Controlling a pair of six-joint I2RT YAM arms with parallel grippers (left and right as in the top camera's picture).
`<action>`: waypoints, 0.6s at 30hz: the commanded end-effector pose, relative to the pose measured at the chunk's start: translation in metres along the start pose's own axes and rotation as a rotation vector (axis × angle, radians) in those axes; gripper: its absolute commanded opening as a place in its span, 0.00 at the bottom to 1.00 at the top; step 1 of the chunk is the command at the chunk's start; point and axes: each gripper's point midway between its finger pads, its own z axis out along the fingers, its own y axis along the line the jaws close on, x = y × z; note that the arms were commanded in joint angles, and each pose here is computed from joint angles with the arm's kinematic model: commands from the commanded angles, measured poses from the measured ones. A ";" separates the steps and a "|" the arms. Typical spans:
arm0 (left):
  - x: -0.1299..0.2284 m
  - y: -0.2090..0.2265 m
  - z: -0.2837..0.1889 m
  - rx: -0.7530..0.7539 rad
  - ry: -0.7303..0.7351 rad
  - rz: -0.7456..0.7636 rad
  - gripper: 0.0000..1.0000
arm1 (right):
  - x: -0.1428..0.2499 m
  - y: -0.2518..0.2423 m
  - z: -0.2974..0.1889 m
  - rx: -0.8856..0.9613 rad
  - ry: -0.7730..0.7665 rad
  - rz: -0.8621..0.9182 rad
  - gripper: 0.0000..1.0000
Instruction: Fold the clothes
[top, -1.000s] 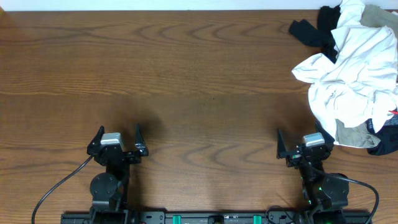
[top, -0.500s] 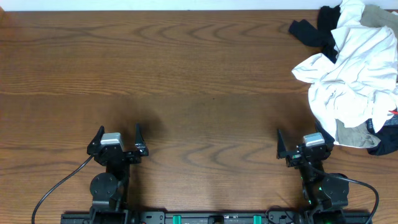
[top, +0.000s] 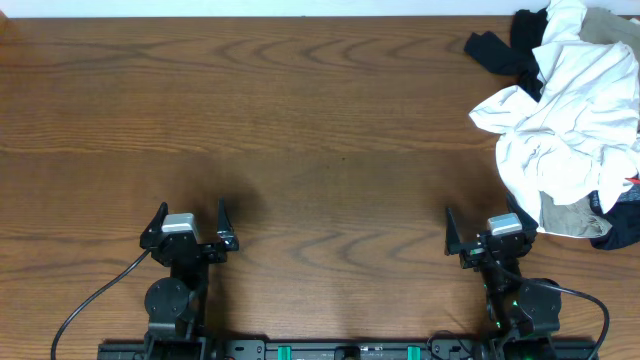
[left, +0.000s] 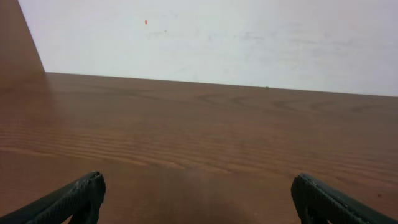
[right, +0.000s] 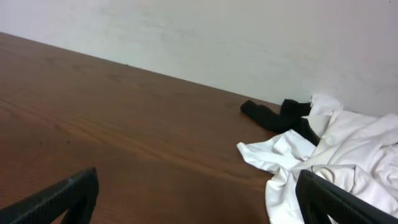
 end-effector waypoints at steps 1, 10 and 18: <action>0.015 0.008 0.000 -0.042 0.045 0.005 0.98 | 0.002 -0.003 0.000 0.014 0.006 0.010 0.99; 0.016 0.008 0.000 -0.042 0.046 0.005 0.98 | 0.002 -0.003 0.000 0.015 0.006 0.010 0.99; 0.016 0.008 0.001 -0.042 0.050 0.001 0.98 | 0.002 -0.005 0.000 0.025 0.009 0.021 0.99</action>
